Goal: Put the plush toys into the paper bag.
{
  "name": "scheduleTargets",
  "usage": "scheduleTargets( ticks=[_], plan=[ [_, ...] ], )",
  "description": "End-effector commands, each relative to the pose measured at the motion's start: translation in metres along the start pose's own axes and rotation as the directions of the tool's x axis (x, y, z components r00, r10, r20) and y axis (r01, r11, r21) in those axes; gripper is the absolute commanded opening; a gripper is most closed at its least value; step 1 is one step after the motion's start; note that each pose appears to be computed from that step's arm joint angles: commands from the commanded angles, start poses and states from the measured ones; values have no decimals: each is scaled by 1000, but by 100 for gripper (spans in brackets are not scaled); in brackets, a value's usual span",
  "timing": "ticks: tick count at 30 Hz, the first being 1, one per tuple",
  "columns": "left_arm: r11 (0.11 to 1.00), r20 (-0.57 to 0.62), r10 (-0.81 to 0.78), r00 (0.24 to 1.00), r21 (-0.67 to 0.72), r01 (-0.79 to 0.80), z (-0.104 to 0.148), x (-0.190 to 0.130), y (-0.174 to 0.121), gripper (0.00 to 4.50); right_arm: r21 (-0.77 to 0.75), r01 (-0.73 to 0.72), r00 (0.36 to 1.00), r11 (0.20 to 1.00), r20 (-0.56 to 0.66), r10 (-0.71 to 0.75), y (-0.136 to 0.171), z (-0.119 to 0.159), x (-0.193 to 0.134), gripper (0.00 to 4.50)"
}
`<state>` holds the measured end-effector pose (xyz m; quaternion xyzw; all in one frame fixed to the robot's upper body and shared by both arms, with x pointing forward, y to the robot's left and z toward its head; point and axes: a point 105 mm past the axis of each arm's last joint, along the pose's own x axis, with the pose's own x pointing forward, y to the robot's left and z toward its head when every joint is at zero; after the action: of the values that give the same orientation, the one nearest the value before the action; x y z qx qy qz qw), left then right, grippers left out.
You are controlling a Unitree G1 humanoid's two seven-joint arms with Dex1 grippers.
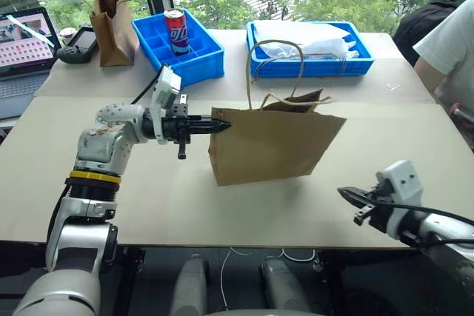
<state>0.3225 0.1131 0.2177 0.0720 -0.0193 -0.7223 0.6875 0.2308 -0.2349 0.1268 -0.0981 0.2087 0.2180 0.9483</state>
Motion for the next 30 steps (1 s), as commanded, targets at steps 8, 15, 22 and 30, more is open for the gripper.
scheduleTargets(
  ticks=[8, 15, 22, 30],
  plan=[
    [996, -119, -14, 993, 81, 24, -28, -15, 5, 8, -65, 1, 997, 998, 83, 4, -4, 29, -2, 0],
    [1000, -127, -14, 992, -14, 12, -42, -20, -5, 8, -73, 0, 996, 997, 93, 7, -10, 35, -4, 0],
    [984, -44, 6, 999, -179, -14, -27, -29, -15, 75, -87, -16, 995, 996, 92, 24, -14, 38, -1, 0],
    [979, -2, 64, 998, -195, -63, 5, -50, -21, 368, -181, -137, 986, 974, 68, 152, -24, 53, 2, 0]
  ],
)
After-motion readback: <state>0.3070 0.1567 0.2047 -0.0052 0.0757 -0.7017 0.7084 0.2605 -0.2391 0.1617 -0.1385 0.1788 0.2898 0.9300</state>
